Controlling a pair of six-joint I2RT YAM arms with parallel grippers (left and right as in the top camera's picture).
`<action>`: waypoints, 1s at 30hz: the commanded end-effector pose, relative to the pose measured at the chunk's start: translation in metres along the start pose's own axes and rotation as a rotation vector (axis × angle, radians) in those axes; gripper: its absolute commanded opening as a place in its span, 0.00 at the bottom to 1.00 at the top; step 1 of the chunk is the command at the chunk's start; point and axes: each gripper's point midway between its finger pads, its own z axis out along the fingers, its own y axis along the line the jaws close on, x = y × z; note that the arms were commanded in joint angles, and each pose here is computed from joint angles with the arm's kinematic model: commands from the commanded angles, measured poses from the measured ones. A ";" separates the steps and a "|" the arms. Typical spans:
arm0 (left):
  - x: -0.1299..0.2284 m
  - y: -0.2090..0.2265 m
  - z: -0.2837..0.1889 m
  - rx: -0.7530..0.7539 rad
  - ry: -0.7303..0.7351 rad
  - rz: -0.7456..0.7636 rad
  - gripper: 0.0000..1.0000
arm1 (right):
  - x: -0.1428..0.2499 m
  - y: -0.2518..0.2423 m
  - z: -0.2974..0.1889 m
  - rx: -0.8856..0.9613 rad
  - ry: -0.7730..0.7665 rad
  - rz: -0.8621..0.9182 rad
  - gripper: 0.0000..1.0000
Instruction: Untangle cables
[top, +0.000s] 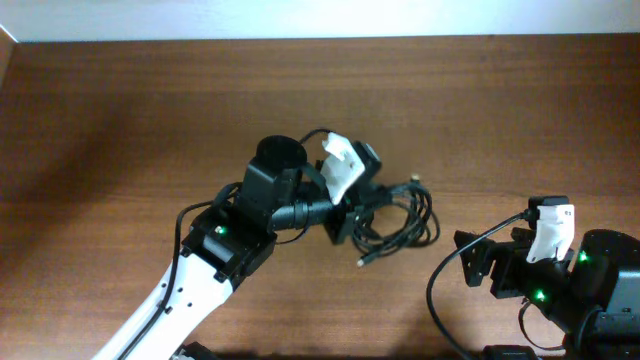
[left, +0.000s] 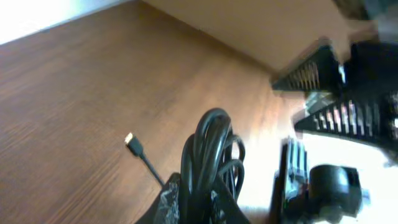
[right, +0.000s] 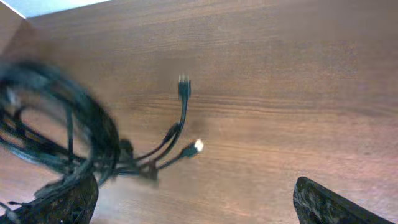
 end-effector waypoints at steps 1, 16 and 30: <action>0.001 -0.030 -0.007 0.149 -0.008 0.245 0.00 | -0.014 0.000 -0.006 0.015 -0.055 -0.060 0.99; -0.005 -0.065 -0.017 0.339 -0.139 0.687 0.00 | 0.009 0.080 -0.025 -0.477 -0.046 -0.417 0.99; -0.006 -0.110 -0.021 0.534 -0.183 0.634 0.00 | -0.007 -0.040 0.043 0.150 0.145 -0.059 0.99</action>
